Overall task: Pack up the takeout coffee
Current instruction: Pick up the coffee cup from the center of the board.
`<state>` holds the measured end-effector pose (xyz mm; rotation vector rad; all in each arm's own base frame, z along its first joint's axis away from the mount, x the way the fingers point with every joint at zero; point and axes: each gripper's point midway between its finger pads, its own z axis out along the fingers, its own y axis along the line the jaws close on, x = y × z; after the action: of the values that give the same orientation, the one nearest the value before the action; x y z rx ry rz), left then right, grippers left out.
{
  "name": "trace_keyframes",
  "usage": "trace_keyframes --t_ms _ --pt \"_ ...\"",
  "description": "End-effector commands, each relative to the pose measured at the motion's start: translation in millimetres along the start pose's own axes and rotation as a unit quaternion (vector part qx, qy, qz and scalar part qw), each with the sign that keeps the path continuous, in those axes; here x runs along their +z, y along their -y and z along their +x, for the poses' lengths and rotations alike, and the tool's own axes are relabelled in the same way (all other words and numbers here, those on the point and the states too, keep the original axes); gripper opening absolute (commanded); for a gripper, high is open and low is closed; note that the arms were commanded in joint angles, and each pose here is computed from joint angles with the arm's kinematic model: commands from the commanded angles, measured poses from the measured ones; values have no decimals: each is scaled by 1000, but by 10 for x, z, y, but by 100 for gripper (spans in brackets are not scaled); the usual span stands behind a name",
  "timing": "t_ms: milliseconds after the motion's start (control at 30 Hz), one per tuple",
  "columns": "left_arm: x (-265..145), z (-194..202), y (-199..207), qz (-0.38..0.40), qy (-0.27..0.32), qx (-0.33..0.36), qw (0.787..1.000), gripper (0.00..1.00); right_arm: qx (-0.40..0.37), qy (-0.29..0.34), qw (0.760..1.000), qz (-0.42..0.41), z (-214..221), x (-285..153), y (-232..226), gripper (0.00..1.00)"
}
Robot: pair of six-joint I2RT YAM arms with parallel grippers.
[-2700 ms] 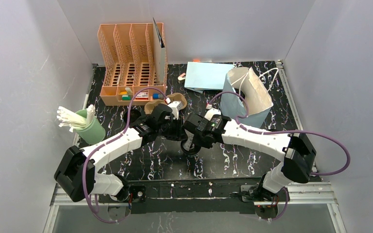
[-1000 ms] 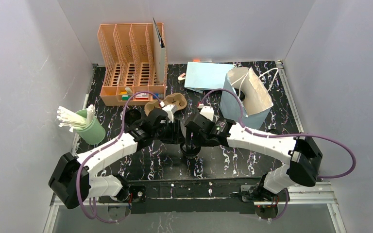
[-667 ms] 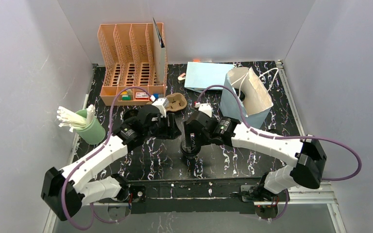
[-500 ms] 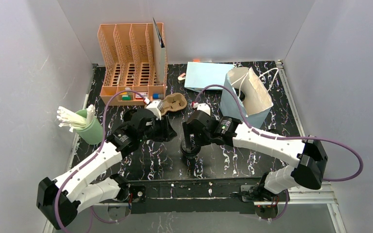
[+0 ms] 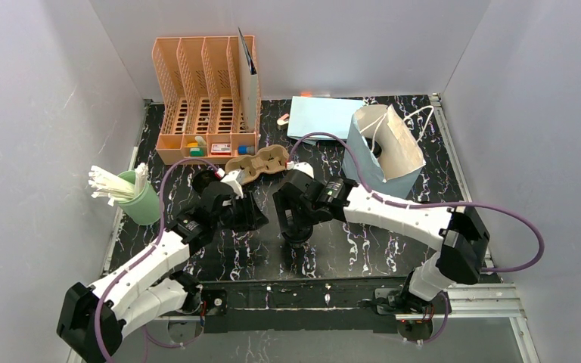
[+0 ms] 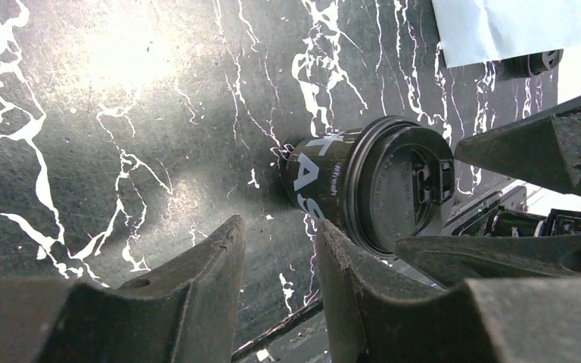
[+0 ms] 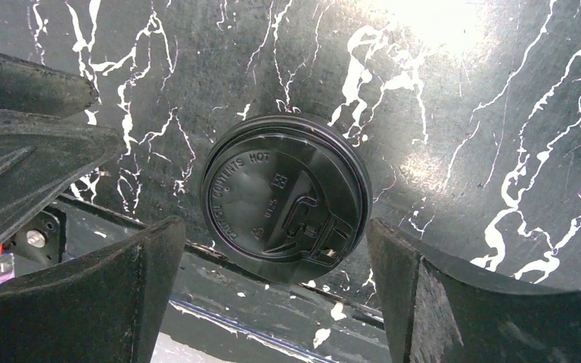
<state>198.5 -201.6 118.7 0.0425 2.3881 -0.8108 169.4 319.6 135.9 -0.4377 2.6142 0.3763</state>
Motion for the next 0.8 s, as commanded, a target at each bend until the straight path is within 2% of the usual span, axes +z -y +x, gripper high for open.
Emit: trace_keyframes --t_ms 0,133,267,467,767 --pt "53 108 0 26 -11 -19 999 38 0 5 1000 2 -81 -63 -74 98" --pt "91 149 0 34 -17 -21 999 39 -2 -2 1000 14 -64 -35 -74 98" --pt "157 207 32 53 -27 -23 998 43 -5 -8 1000 20 -35 0 -80 98" --pt "244 224 128 86 -32 -36 995 43 -12 -9 999 47 -17 26 -28 98" --pt "280 233 125 87 -36 -36 995 40 -22 -15 998 56 11 71 -25 97"
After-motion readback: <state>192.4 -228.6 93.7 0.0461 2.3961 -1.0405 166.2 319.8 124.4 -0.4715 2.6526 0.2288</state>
